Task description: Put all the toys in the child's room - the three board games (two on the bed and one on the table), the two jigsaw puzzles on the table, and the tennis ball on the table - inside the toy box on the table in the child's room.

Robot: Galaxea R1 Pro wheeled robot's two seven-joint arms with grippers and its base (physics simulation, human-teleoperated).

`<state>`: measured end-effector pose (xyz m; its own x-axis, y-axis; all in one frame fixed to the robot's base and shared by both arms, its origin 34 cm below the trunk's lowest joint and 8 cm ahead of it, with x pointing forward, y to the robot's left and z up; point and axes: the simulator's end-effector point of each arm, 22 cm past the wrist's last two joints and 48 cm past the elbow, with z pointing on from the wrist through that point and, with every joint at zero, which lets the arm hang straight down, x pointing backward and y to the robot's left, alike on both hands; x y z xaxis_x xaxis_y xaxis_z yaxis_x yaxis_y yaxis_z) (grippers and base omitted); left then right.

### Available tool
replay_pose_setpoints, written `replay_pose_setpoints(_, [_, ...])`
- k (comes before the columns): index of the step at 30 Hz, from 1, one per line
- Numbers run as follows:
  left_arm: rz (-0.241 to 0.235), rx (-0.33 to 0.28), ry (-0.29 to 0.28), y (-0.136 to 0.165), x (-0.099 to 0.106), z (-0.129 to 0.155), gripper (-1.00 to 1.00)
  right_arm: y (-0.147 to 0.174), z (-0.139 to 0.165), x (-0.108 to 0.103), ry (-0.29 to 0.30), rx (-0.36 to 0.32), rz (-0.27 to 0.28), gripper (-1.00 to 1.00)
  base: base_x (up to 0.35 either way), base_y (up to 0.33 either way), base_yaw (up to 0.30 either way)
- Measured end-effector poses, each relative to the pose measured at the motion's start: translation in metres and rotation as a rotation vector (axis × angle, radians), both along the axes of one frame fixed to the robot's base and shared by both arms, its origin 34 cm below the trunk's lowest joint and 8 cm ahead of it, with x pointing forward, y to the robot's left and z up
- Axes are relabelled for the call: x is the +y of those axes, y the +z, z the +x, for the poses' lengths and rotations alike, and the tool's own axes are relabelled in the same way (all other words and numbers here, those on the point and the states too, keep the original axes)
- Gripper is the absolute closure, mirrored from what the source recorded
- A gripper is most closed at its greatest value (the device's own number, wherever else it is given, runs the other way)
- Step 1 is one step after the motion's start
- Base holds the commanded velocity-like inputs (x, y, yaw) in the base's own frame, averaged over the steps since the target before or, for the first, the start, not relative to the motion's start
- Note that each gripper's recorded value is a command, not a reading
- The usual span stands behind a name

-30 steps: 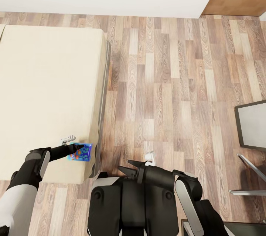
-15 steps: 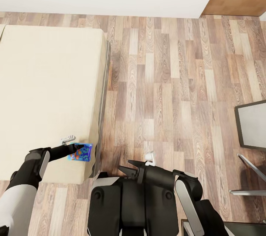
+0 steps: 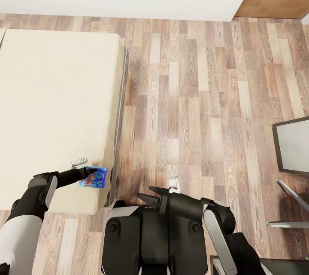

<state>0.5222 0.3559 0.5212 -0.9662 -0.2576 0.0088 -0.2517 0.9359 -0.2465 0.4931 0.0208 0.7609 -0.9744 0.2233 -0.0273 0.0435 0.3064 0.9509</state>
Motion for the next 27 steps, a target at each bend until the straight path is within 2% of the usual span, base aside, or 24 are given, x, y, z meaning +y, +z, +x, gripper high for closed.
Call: replay_pose_setpoints(27, [-0.002,0.0,0.0,0.0001,-0.0003,-0.0008,-1.0,0.0009,0.0003,0.0002,0.0,-0.002,0.004,-1.0,0.0,0.0,0.0])
